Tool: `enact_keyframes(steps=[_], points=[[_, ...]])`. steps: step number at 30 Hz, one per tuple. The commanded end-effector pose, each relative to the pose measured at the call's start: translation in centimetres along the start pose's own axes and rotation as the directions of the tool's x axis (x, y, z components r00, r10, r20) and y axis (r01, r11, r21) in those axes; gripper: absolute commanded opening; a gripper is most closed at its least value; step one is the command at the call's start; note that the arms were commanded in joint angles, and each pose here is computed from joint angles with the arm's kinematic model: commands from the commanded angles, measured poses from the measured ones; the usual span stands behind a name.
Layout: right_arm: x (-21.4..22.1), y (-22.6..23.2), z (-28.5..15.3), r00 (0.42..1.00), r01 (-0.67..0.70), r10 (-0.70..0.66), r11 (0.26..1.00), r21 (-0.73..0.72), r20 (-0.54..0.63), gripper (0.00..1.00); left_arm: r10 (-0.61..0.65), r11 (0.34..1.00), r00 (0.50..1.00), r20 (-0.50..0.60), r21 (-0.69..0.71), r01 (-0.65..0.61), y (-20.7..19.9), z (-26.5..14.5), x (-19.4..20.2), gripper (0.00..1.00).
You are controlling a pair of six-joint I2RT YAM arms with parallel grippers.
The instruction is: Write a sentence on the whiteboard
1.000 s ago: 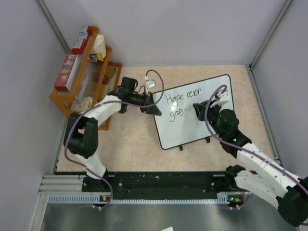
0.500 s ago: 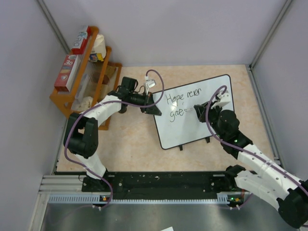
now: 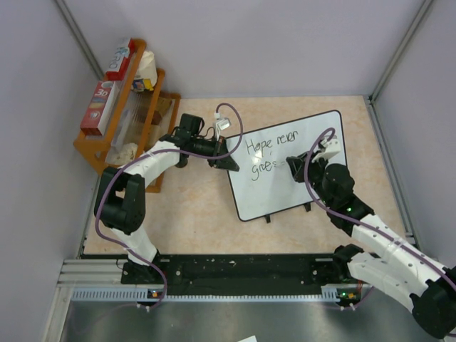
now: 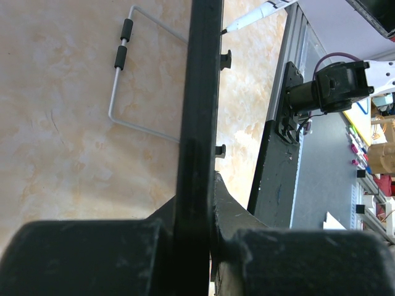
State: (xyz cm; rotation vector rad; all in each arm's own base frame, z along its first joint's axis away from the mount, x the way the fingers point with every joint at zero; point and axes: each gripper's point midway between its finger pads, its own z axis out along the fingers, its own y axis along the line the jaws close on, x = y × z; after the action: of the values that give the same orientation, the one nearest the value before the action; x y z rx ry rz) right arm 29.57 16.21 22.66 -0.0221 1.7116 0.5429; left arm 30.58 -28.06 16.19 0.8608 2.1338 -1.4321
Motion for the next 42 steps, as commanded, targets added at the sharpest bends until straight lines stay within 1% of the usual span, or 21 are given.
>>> enact_keyframes(steps=[1, 8, 13, 17, 26, 42], points=[[0.0, 0.5, 0.2, 1.0, -0.02, 0.02, 0.999, -0.038, 0.005, 0.0, 0.042, 0.947, 0.984, -0.175, -0.307, -0.095, 7.0, 0.4, 5.4, 0.0], [-1.1, 1.4, 0.3, 0.998, -0.048, 0.05, 0.996, -0.069, 0.029, 0.0, 0.042, 0.946, 0.984, -0.175, -0.309, -0.095, 7.0, 0.4, 5.4, 0.0], [-3.4, 1.7, -0.9, 0.994, -0.051, 0.058, 0.996, -0.077, 0.098, 0.0, 0.042, 0.946, 0.983, -0.176, -0.309, -0.096, 7.0, 0.4, 5.4, 0.0], [-4.4, 1.4, -1.4, 0.991, -0.043, 0.051, 0.997, -0.059, 0.127, 0.0, 0.045, 0.946, 0.984, -0.173, -0.309, -0.097, 7.0, 0.4, 5.3, 0.0], [-5.2, -1.3, -0.8, 0.99, -0.061, 0.06, 0.998, 0.005, 0.13, 0.0, 0.052, 0.946, 0.984, -0.171, -0.307, -0.103, 6.9, 0.4, 5.2, 0.0], [-3.7, -2.8, 0.6, 0.992, -0.085, 0.08, 0.995, 0.049, 0.098, 0.0, 0.044, 0.947, 0.983, -0.176, -0.306, -0.097, 7.1, 0.5, 5.4, 0.0]])
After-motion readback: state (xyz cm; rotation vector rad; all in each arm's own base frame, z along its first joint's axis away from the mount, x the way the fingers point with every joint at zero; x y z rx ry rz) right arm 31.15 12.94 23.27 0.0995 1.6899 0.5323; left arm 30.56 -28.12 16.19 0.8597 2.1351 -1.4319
